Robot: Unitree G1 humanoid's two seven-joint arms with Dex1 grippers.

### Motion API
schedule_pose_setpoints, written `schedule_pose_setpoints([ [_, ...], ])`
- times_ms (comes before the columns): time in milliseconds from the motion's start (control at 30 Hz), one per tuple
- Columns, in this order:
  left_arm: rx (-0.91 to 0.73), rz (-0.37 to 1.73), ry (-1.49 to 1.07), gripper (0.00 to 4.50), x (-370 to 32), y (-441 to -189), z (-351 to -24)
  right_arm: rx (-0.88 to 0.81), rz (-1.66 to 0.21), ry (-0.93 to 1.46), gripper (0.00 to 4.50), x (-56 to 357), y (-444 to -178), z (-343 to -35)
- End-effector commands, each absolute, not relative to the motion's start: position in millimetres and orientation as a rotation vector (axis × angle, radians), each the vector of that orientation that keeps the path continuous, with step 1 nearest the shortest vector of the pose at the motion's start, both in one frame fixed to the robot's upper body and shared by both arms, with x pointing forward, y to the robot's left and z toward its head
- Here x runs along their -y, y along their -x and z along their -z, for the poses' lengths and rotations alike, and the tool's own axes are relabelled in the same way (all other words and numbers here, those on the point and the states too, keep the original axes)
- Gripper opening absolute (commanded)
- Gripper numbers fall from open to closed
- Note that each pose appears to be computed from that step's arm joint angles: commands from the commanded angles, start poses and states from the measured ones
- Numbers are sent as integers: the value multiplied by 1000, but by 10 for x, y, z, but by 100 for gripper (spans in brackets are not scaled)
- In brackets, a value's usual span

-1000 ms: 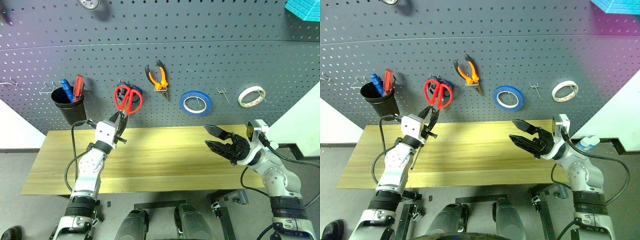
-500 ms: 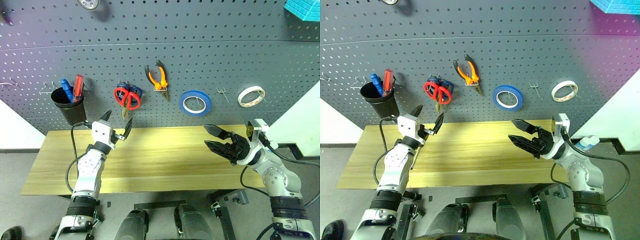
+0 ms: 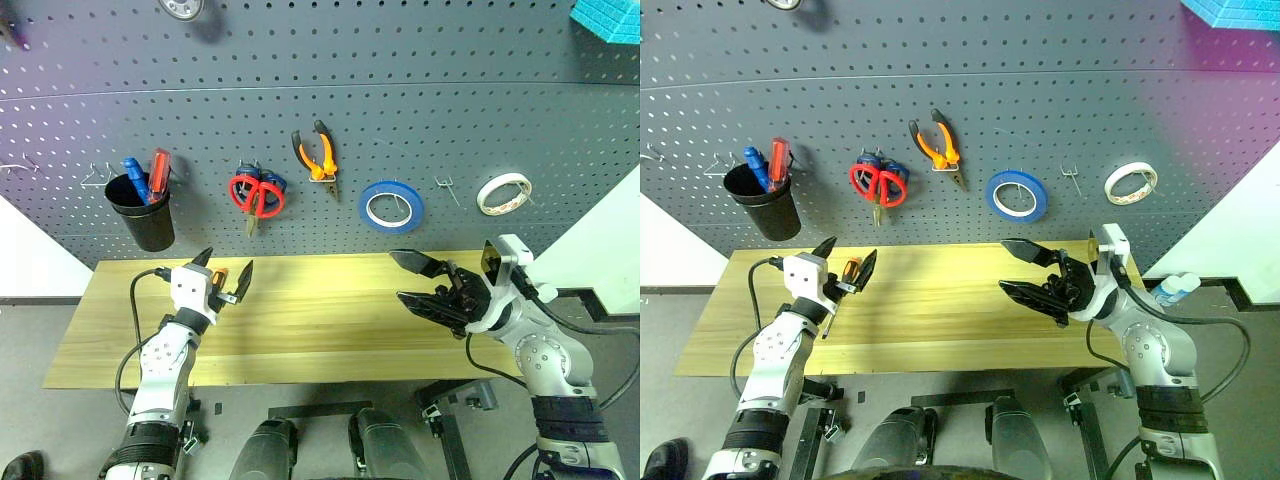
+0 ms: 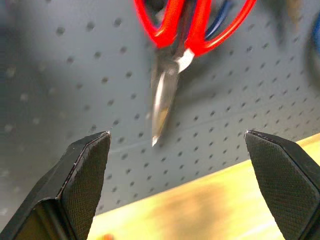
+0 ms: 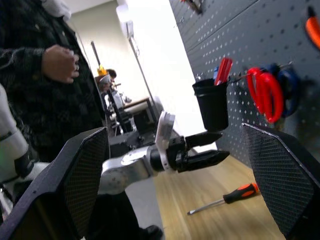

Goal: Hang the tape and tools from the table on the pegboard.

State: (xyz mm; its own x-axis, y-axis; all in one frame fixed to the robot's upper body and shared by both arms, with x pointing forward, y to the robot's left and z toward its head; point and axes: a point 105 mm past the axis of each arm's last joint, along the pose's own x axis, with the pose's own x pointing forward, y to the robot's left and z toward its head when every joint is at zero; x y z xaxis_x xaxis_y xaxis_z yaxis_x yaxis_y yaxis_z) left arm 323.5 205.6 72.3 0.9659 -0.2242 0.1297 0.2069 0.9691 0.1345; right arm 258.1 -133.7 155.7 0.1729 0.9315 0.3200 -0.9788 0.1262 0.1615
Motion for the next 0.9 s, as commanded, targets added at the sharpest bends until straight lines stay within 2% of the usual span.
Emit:
schedule_pose_setpoints([
  [33,64,136,-98,448,-2265,-3252,-615,144,-1390,-277,450,1288,-2602,-1525],
  [267,-118,31,2,448,-2493,-3237,-259,71,-1361,-176,450,1170,-2661,-1437],
  [500,-266,-78,6,448,-2735,-3311,-86,15,-1368,-152,450,1150,-2632,-1359],
  [667,-287,-83,-49,448,-2829,-3403,-66,42,-1368,-147,450,1168,-2627,-1410],
  [900,-315,-27,-95,448,-2736,-3545,-36,52,-1370,-154,450,1174,-2614,-1457],
])
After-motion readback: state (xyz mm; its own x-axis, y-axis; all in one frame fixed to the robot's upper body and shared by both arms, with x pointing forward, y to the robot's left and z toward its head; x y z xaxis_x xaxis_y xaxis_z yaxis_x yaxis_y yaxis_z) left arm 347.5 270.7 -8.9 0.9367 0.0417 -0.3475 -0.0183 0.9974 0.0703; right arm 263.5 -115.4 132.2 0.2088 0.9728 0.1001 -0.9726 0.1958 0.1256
